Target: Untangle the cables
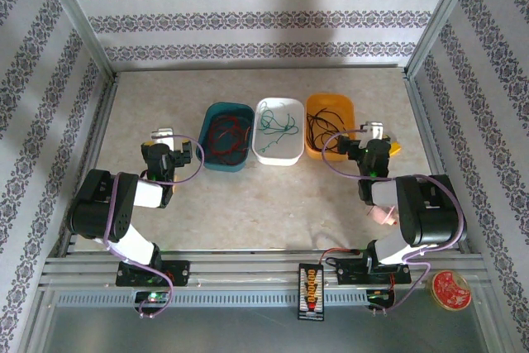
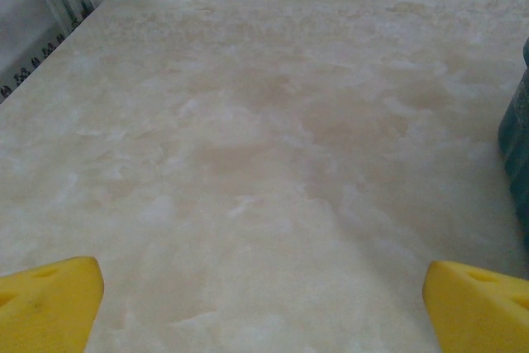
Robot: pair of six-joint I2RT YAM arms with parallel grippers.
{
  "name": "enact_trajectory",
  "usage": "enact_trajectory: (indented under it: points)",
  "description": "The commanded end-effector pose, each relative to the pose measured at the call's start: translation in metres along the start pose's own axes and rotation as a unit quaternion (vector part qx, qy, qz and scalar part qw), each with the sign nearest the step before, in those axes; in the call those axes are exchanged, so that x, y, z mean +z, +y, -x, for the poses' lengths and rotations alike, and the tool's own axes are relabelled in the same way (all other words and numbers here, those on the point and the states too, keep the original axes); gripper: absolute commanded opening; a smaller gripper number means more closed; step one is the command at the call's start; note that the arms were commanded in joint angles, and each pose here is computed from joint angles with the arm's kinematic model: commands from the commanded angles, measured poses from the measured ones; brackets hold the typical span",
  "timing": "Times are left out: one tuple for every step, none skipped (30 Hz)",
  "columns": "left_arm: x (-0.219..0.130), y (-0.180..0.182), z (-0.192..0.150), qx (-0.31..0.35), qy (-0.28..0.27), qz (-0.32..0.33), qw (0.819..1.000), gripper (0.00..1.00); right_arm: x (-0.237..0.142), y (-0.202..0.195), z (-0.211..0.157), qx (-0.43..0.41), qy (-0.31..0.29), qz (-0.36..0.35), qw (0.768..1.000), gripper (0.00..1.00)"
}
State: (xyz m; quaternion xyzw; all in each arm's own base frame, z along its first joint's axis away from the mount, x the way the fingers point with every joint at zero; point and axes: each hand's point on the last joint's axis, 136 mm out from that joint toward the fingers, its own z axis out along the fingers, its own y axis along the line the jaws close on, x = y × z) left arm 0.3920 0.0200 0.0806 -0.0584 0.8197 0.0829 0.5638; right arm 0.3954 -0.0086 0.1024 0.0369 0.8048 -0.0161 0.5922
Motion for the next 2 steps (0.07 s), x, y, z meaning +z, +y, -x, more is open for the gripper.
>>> enact_trajectory:
  points:
    - [0.0005,0.0061,0.0122,-0.003,-0.027,0.006,1.000,0.99,0.0009,0.0039,0.0048,0.003,-0.010,0.010,1.000,0.98]
    - [0.0005,0.0061,0.0120,-0.003,-0.026,0.006,1.000,0.99,0.0007,0.0049,0.0049,0.000,-0.010,0.010,1.000,0.98]
